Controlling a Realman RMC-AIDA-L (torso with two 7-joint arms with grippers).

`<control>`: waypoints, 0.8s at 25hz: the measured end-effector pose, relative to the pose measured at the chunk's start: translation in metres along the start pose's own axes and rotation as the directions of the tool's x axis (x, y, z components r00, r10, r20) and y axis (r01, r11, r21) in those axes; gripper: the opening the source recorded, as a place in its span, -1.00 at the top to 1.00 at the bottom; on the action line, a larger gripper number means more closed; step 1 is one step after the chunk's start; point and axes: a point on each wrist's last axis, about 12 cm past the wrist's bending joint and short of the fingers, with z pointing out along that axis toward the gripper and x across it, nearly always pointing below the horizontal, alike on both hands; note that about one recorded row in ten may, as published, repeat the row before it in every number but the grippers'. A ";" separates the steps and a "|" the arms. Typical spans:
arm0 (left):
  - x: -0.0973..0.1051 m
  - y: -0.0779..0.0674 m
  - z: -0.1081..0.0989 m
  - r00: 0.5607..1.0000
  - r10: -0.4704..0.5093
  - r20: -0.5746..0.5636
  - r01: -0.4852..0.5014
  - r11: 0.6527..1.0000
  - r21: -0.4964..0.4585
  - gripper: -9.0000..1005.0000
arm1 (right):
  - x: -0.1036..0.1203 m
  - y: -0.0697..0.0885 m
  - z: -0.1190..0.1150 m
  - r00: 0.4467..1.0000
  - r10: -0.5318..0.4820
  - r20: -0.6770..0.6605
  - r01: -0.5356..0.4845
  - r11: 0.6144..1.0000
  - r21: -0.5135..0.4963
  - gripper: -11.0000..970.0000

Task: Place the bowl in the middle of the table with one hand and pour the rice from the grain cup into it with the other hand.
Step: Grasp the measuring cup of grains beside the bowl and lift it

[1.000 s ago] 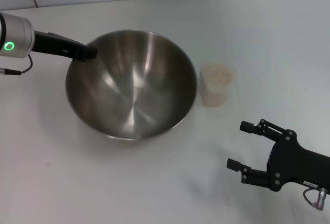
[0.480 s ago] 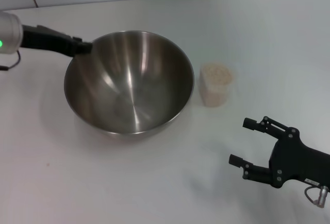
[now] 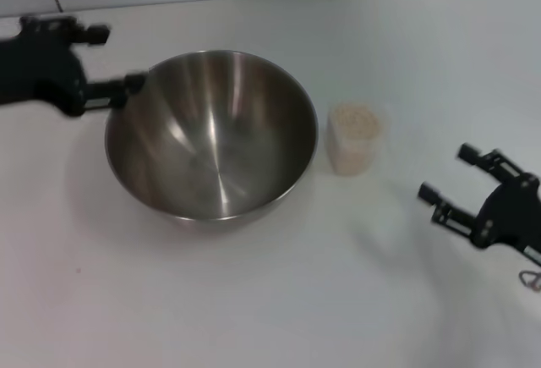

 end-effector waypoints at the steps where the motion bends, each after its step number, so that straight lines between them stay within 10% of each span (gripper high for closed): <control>1: 0.005 -0.002 -0.003 1.000 0.000 -0.004 0.000 1.000 -0.002 -0.24 | 0.003 -0.002 0.002 1.000 0.009 -0.010 -0.008 0.999 0.051 -0.71; 7: 0.034 -0.015 -0.013 0.999 -0.046 -0.029 0.046 0.999 0.026 -0.61 | 0.017 -0.011 0.022 0.996 0.058 -0.067 -0.036 0.956 0.291 -0.71; 20: 0.047 -0.020 -0.012 0.997 -0.075 0.000 0.075 0.996 0.047 -0.71 | 0.011 -0.014 0.059 0.995 0.074 -0.072 -0.054 0.966 0.255 -0.71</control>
